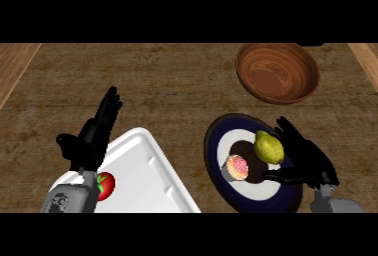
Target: Pick the pear from the plate and place it in the bowl
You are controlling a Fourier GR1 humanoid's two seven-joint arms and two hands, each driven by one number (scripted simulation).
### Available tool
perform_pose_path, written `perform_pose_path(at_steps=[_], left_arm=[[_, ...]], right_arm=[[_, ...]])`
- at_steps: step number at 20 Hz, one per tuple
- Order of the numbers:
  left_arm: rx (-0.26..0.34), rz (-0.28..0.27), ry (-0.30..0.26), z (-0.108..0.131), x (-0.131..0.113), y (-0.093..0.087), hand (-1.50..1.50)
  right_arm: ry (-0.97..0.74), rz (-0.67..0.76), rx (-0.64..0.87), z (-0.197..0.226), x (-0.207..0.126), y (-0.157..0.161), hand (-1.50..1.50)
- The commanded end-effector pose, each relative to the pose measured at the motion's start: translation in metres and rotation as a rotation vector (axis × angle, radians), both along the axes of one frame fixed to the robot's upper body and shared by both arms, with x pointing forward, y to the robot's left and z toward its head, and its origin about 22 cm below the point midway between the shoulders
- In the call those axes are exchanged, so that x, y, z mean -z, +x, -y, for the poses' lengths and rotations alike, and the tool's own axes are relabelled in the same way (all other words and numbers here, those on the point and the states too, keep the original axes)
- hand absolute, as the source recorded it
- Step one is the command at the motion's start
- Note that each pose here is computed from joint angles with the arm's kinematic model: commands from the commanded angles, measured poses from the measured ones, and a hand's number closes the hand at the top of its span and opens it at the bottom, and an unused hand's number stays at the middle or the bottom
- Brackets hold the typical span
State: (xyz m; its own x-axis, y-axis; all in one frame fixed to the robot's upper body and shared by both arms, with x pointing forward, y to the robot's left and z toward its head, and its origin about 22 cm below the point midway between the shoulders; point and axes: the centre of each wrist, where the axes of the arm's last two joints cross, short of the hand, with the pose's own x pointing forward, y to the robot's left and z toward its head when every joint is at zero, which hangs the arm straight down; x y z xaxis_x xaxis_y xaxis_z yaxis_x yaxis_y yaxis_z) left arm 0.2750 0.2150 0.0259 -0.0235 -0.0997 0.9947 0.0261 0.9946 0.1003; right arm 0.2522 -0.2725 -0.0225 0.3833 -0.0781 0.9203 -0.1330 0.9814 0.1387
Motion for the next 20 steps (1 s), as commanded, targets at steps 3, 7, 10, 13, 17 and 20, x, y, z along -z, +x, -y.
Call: perform_pose_path(at_steps=[3, 7, 10, 13, 17, 20], left_arm=[[0.022, 0.004, 0.011, -0.009, -0.018, -0.006, 0.00], [0.006, 0.020, 0.006, -0.010, 0.012, 0.005, 0.00], [0.008, -0.004, 0.000, -0.001, -0.004, -0.005, 0.00], [0.012, 0.002, 0.006, -0.007, -0.013, 0.006, 0.00], [0.006, -0.016, 0.000, 0.007, -0.006, -0.010, 0.00], [-0.001, 0.008, 0.017, 0.002, -0.014, -0.011, 0.00]], right_arm=[[-0.127, -0.027, -0.036, 0.003, 0.017, 0.004, -1.50], [-0.118, -0.025, -0.083, 0.002, 0.027, 0.013, -1.50], [-0.083, -0.017, -0.087, -0.031, 0.033, 0.004, -1.50], [-0.157, 0.117, -0.203, -0.035, 0.028, 0.002, 1.50], [-0.198, 0.166, -0.258, -0.055, 0.036, 0.009, 1.50], [-0.142, 0.152, -0.227, -0.028, 0.038, -0.015, 1.50]])
